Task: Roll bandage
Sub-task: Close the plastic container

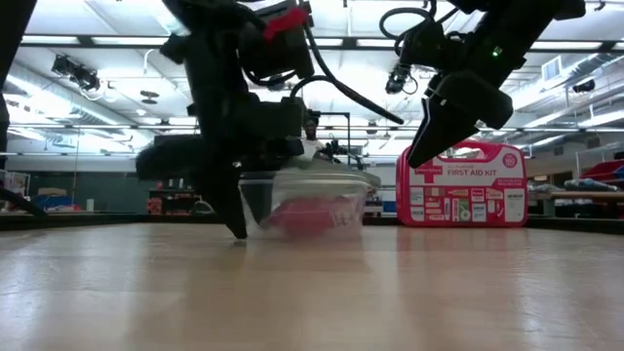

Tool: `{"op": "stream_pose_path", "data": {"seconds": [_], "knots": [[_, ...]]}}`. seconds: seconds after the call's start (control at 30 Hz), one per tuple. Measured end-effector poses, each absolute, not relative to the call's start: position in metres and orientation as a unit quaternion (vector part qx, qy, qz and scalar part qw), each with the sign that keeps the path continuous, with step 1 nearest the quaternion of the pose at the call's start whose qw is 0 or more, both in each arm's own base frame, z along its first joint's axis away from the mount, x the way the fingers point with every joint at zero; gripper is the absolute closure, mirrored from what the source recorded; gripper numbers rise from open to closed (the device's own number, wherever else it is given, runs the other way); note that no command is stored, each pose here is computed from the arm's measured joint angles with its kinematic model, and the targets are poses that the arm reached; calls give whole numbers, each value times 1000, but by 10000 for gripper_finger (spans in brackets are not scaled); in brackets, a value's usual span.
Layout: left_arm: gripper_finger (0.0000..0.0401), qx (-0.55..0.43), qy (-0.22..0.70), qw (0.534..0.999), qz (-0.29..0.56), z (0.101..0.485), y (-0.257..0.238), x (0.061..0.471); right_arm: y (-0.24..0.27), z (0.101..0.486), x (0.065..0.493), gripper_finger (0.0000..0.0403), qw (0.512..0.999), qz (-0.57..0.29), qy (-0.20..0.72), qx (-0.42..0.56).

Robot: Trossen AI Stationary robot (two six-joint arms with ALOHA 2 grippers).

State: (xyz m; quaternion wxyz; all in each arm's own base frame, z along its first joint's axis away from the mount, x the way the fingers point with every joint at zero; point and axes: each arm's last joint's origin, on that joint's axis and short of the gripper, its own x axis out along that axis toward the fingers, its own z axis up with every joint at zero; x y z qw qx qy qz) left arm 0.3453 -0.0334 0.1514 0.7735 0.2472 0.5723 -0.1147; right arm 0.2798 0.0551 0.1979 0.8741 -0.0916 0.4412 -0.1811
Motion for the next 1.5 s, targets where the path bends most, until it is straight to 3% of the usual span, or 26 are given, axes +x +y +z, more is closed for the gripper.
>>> {"op": "stream_pose_path", "data": {"seconds": [0.7,1.03,1.27,1.5], "knots": [[229,225,629,736,-112,215,-34,354,54,198,279,252,870,-198,439,-103],[229,216,680,697,-75,235,-31,345,11,175,272,252,844,-218,486,-63],[229,252,716,651,0,223,-15,334,-12,168,274,252,850,-211,472,-105],[229,275,751,597,61,182,8,313,-11,162,268,252,833,-249,467,-161]]}}
